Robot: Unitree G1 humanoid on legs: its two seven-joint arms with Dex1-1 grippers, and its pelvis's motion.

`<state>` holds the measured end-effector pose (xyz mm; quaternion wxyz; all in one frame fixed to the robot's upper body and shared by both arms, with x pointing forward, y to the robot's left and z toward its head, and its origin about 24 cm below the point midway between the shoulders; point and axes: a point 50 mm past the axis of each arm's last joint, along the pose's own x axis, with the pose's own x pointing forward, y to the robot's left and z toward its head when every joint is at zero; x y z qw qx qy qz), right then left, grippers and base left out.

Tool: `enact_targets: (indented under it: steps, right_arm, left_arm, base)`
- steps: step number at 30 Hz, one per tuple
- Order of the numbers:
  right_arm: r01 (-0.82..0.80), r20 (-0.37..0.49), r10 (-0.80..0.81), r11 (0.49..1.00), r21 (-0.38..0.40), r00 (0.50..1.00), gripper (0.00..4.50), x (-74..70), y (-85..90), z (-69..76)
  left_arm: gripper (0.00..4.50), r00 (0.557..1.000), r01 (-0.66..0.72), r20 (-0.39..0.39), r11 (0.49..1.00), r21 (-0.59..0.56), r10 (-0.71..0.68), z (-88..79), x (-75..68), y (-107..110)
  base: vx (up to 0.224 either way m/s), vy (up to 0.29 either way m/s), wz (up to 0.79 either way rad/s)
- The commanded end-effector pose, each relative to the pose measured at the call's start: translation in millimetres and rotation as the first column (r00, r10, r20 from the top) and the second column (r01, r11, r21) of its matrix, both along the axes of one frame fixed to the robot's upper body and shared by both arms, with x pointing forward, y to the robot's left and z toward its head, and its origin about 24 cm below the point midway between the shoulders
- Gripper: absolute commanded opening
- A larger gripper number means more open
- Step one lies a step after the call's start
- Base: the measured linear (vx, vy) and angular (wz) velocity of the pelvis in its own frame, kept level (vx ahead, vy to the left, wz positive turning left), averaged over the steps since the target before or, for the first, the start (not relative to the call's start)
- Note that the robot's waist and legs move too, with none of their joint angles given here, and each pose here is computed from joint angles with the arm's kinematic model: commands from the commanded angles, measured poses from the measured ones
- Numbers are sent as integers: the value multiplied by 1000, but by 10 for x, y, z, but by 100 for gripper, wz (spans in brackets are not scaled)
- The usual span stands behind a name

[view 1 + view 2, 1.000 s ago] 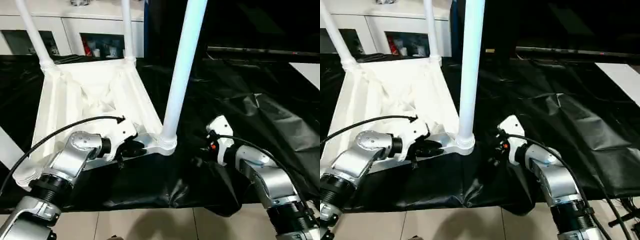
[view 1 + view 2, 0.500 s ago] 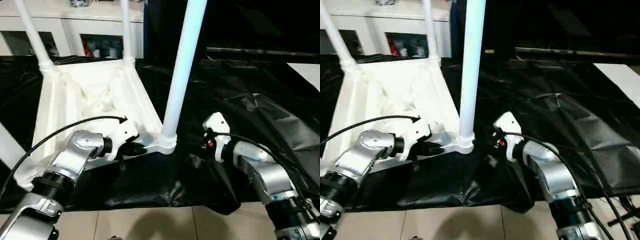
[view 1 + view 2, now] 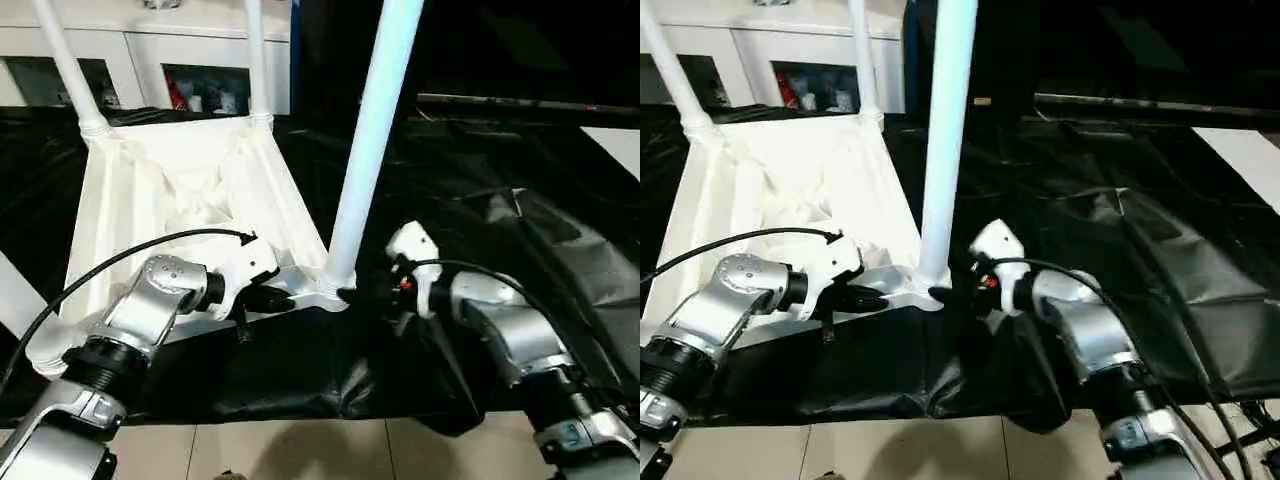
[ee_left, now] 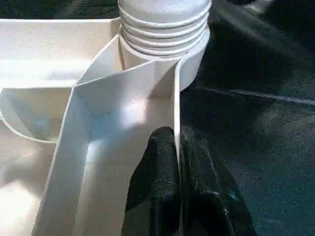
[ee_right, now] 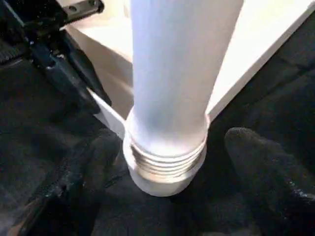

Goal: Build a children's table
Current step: Rotate table base, then rotate leg to tighten

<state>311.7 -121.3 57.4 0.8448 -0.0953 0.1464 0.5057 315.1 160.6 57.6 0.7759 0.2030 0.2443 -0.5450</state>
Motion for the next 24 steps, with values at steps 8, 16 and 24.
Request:
enact_targets:
  steps: [8,16,24]
  right_arm:
    - [24,33,-24,1000,-15,999,391,156,111,-31]
    - [20,25,-20,1000,8,999,391,189,199,-53]
    - [31,29,-32,998,45,999,364,247,223,-49]
  left_arm:
    - [0,999,37,-28,999,36,-36,-83,-39,-65]
    - [0,999,36,-29,999,39,-35,-95,-42,-64]
    - [0,999,33,-29,999,37,-31,-104,-45,-54]
  base:
    - [0,0,0]
    - [0,0,0]
    - [0,0,0]
